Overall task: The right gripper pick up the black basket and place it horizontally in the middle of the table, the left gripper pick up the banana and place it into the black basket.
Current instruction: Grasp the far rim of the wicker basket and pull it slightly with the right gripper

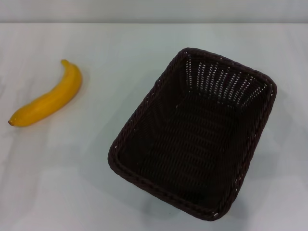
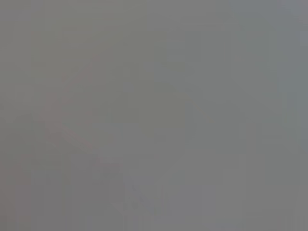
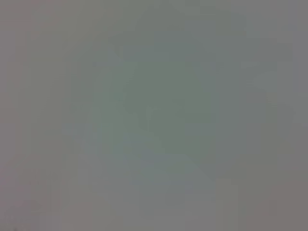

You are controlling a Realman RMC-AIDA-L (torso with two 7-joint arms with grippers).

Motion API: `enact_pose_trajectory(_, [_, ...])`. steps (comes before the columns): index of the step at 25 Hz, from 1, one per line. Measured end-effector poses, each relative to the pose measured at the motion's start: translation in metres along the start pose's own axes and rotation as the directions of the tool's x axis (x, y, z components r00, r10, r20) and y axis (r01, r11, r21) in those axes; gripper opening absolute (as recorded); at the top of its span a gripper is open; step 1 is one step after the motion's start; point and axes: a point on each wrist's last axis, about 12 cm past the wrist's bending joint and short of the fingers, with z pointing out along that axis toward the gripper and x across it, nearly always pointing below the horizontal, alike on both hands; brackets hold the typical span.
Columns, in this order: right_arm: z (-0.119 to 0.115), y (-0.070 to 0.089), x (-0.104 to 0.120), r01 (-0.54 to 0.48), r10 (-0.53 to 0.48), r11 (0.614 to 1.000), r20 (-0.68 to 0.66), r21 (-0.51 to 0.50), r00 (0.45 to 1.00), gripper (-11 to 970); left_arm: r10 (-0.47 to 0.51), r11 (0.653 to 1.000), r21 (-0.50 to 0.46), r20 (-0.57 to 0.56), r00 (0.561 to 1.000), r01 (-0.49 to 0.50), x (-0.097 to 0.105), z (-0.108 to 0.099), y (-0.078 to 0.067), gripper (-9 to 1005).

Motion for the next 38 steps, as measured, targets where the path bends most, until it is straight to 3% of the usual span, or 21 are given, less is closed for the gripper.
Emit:
enact_pose_trajectory(23, [0.001, 0.001, -0.001, -0.005, 0.005, 1.000, 0.004, -0.003, 1.000, 623, -0.015, 1.000, 0.001, -0.001, 1.000, 0.015, 0.000, 0.000, 0.000, 880])
enact_pose_trajectory(27, [0.005, -0.001, 0.000, -0.043, 0.043, 0.999, -0.014, -0.016, 0.999, 622, -0.015, 1.000, 0.001, -0.001, 1.000, 0.015, 0.000, 0.000, 0.000, 880])
enact_pose_trajectory(33, [0.031, -0.004, -0.001, -0.092, 0.081, 0.990, -0.105, -0.103, 0.991, 621, -0.015, 1.000, 0.004, 0.001, 1.000, 0.015, 0.000, 0.002, -0.001, 880])
enact_pose_trajectory(38, [0.073, 0.000, -0.009, -0.096, 0.057, 0.980, -0.220, -0.173, 0.974, 620, -0.016, 1.000, 0.002, -0.011, 1.000, 0.016, 0.000, 0.005, -0.002, 879])
